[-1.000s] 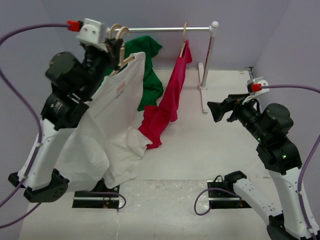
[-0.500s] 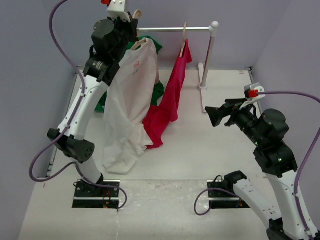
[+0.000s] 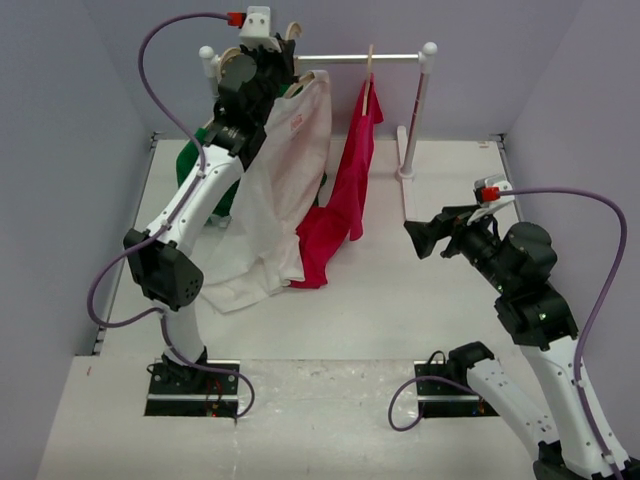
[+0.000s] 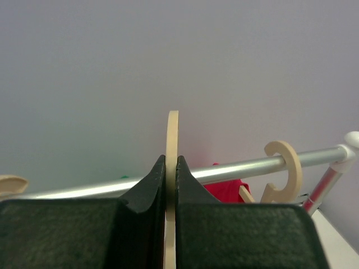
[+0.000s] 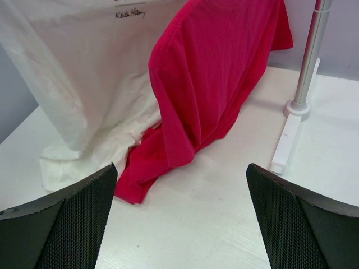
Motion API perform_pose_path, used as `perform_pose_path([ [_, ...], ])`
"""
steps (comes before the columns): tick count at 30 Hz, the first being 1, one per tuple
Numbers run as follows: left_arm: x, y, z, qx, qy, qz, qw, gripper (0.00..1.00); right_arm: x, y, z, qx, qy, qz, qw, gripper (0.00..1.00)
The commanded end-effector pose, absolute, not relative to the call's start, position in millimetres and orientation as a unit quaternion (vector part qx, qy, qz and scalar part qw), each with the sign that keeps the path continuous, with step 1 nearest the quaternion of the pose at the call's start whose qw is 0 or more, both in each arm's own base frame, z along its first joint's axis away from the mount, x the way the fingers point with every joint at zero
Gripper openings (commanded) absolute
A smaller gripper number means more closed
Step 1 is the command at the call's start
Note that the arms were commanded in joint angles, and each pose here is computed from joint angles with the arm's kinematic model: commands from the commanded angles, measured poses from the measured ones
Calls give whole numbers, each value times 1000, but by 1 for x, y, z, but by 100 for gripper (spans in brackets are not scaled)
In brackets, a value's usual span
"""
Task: Place the t-shirt on the hanger
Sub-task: Place the hanger at the clothesline.
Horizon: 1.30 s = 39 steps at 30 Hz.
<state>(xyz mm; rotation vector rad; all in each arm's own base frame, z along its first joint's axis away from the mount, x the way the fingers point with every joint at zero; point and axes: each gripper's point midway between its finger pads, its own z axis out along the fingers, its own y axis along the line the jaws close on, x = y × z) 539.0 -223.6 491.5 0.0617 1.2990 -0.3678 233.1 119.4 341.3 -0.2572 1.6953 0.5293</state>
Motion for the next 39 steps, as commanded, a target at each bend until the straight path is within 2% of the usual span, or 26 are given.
perform_pose_path([
  [1, 535, -221, 521, -12, 524, -206, 826, 0, 231, 123, 358, -120, 707, 247, 651, 99],
  [7, 553, -230, 487, -16, 548, -204, 811, 0, 228, 125, 356, -126, 704, 251, 652, 99],
  [21, 548, -254, 424, 8, 592, -208, 779, 0, 233, 132, 352, -133, 705, 263, 646, 99],
  [22, 546, -257, 423, 10, 592, -210, 778, 5, 234, 132, 351, -132, 706, 263, 644, 99],
  [23, 541, -258, 423, 12, 598, -207, 774, 30, 237, 133, 347, -129, 712, 262, 638, 99],
  [24, 535, -257, 424, 11, 602, -204, 772, 51, 240, 133, 344, -126, 718, 260, 634, 99],
  [25, 530, -253, 427, 6, 605, -199, 771, 65, 243, 132, 342, -122, 722, 257, 630, 99],
  [28, 515, -240, 433, -8, 617, -187, 764, 87, 247, 129, 337, -110, 732, 248, 625, 99],
  [29, 503, -229, 436, -18, 628, -181, 756, 97, 251, 125, 335, -98, 736, 239, 626, 99],
  [30, 491, -219, 437, -28, 640, -175, 748, 100, 253, 120, 332, -82, 741, 229, 626, 99],
  [33, 447, -186, 432, -55, 663, -160, 730, 100, 258, 104, 331, -36, 746, 204, 633, 99],
  [39, 341, -121, 417, -83, 662, -162, 727, 100, 241, 94, 335, -21, 745, 198, 637, 99],
])
